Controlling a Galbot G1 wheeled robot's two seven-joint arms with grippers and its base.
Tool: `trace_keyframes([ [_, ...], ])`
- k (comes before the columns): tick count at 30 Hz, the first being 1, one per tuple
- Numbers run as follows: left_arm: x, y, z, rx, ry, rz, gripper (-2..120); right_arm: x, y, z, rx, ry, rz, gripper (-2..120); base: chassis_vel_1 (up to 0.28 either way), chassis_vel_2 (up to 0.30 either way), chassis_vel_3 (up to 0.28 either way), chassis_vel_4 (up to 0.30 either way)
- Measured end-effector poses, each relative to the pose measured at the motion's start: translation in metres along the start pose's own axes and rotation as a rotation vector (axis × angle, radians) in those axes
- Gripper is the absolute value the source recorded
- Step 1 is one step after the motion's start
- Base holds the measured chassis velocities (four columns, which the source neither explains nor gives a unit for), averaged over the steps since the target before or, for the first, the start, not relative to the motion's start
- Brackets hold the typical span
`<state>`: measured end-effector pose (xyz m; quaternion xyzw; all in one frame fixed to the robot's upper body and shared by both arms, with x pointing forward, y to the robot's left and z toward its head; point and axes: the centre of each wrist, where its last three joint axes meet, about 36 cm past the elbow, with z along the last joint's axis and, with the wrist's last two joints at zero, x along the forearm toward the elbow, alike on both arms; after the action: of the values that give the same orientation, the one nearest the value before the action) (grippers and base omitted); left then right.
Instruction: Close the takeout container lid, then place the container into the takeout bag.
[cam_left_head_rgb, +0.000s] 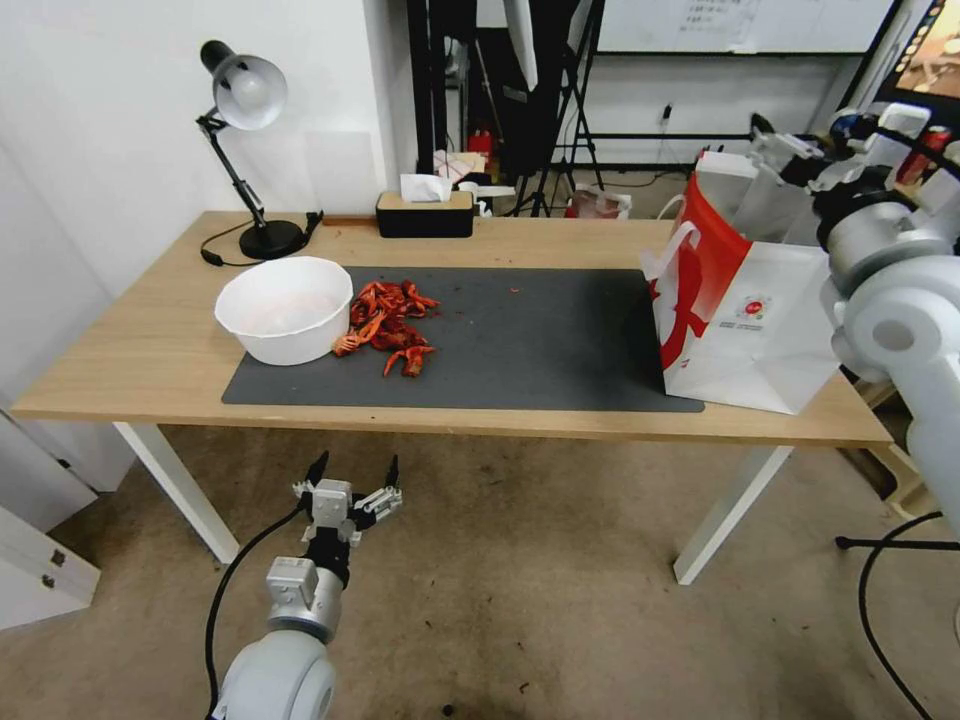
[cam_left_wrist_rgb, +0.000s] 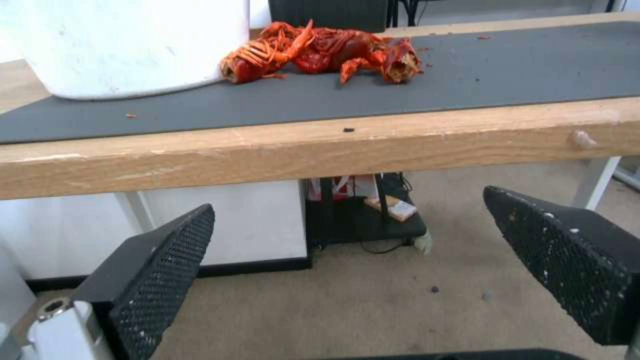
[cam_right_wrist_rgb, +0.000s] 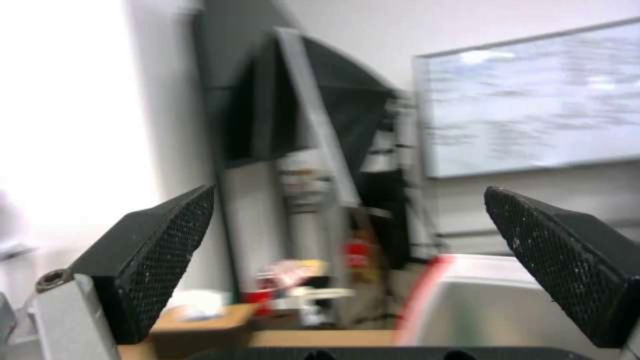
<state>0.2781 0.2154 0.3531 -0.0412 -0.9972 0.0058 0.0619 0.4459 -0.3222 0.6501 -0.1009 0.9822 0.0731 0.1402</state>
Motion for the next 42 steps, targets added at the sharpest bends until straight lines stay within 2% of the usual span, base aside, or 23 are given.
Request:
trace_keyframes([
  [2, 0.001, -0.001, 0.001, 0.008, -0.008, 0.001, 100, 0.021, 0.006, 0.017, 0.006, 0.007, -0.116, 100, 0.0, 0.0, 0.0, 0.0],
  [7, 0.006, -0.001, 0.001, 0.018, -0.018, -0.007, 100, 0.038, 0.014, 0.032, 0.027, 0.03, -0.185, 100, 0.0, 0.0, 0.0, 0.0],
  [8, 0.01, -0.001, -0.001, 0.024, -0.018, -0.003, 100, 0.06, 0.017, 0.051, 0.05, 0.059, -0.212, 100, 0.0, 0.0, 0.0, 0.0],
  [10, 0.01, -0.001, -0.002, 0.024, -0.019, -0.002, 100, 0.07, 0.016, 0.059, 0.058, 0.065, -0.208, 100, 0.0, 0.0, 0.0, 0.0],
  [12, 0.011, -0.001, -0.002, 0.028, -0.019, -0.002, 100, 0.1, 0.015, 0.088, 0.067, 0.095, -0.186, 100, 0.0, 0.0, 0.0, 0.0],
  [13, 0.011, -0.001, -0.002, 0.028, -0.019, -0.002, 100, 0.1, 0.015, 0.088, 0.067, 0.095, -0.186, 100, 0.0, 0.0, 0.0, 0.0],
  [16, 0.011, -0.001, -0.001, 0.031, -0.023, -0.007, 100, 0.147, 0.013, 0.129, 0.096, 0.119, -0.128, 100, 0.0, 0.0, 0.0, 0.0],
  [24, 0.012, -0.002, -0.001, 0.04, -0.041, -0.011, 100, 0.205, 0.027, 0.175, 0.115, 0.173, -0.03, 100, 0.0, 0.0, 0.0, 0.0],
  [33, 0.013, -0.004, 0.003, 0.032, -0.061, -0.015, 100, 0.232, 0.047, 0.206, 0.102, 0.228, 0.07, 100, 0.0, 0.0, 0.0, 0.0],
  [42, 0.012, -0.003, 0.006, 0.039, -0.084, -0.021, 100, 0.239, 0.059, 0.223, 0.07, 0.265, 0.101, 100, 0.0, 0.0, 0.0, 0.0],
])
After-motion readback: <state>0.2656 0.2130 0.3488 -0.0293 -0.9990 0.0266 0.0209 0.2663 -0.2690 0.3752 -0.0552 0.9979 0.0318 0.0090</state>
